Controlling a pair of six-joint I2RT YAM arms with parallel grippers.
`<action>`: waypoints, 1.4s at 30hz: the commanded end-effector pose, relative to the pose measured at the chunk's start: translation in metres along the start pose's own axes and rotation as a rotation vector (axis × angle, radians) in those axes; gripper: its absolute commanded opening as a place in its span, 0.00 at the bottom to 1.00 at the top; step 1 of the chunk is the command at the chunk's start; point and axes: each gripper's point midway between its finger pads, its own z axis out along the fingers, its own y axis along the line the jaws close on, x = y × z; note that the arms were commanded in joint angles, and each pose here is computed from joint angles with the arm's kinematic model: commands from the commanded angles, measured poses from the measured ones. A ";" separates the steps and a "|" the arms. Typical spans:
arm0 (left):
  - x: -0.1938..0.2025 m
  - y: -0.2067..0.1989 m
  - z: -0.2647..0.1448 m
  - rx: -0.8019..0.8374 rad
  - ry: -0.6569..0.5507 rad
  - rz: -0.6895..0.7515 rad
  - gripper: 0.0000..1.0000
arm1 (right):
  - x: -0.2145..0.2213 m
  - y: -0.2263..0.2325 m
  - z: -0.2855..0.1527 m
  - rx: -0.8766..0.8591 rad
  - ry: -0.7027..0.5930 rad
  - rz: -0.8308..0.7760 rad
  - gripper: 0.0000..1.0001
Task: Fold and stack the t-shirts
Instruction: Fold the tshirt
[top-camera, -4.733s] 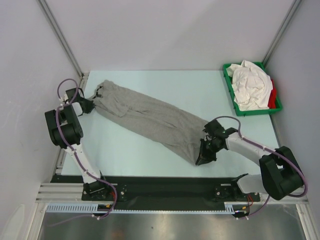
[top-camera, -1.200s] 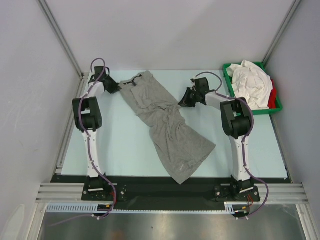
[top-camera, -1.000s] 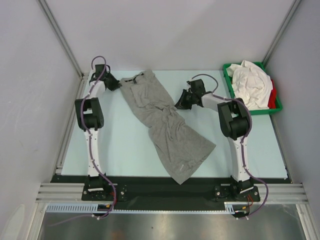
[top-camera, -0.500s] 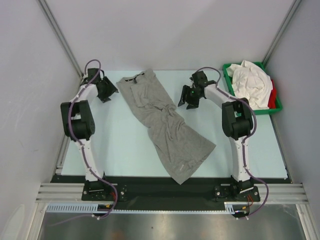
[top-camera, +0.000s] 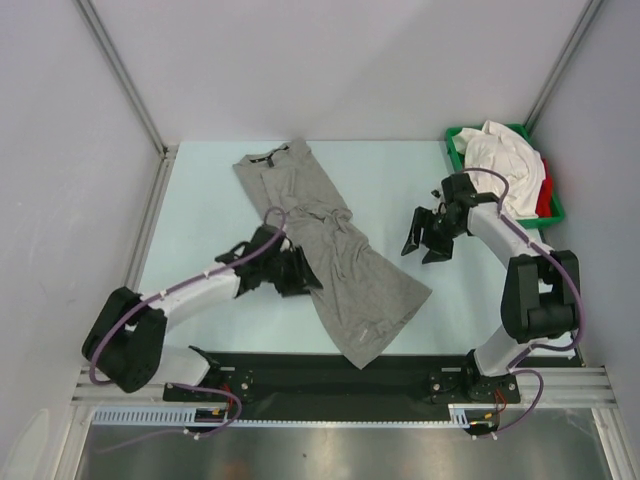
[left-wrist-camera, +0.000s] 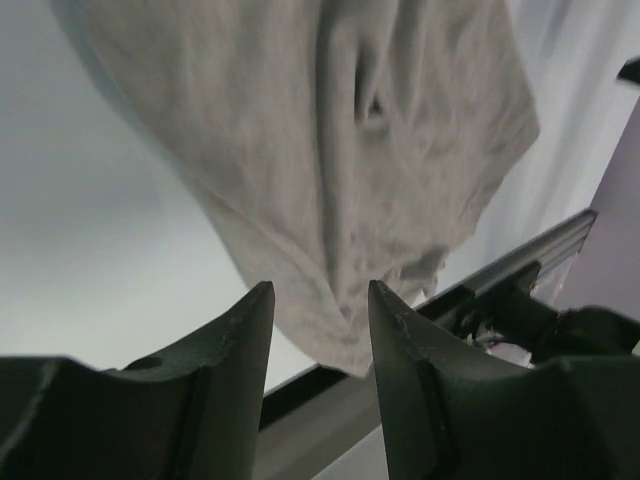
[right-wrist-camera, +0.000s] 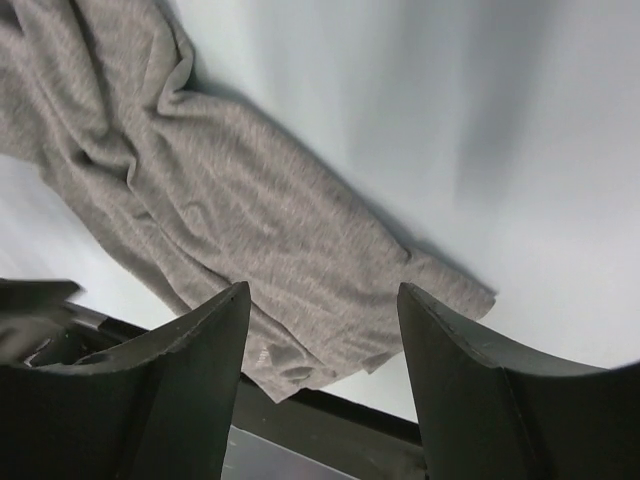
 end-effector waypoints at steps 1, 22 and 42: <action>0.031 -0.031 -0.004 0.093 -0.011 -0.086 0.47 | 0.011 0.006 -0.015 -0.045 -0.003 -0.033 0.66; 0.199 -0.061 0.023 0.009 0.126 -0.190 0.59 | 0.028 0.003 -0.035 -0.130 -0.085 -0.034 0.70; 0.221 -0.040 0.051 -0.037 0.126 -0.312 0.60 | 0.029 -0.007 -0.022 -0.101 -0.066 -0.030 0.73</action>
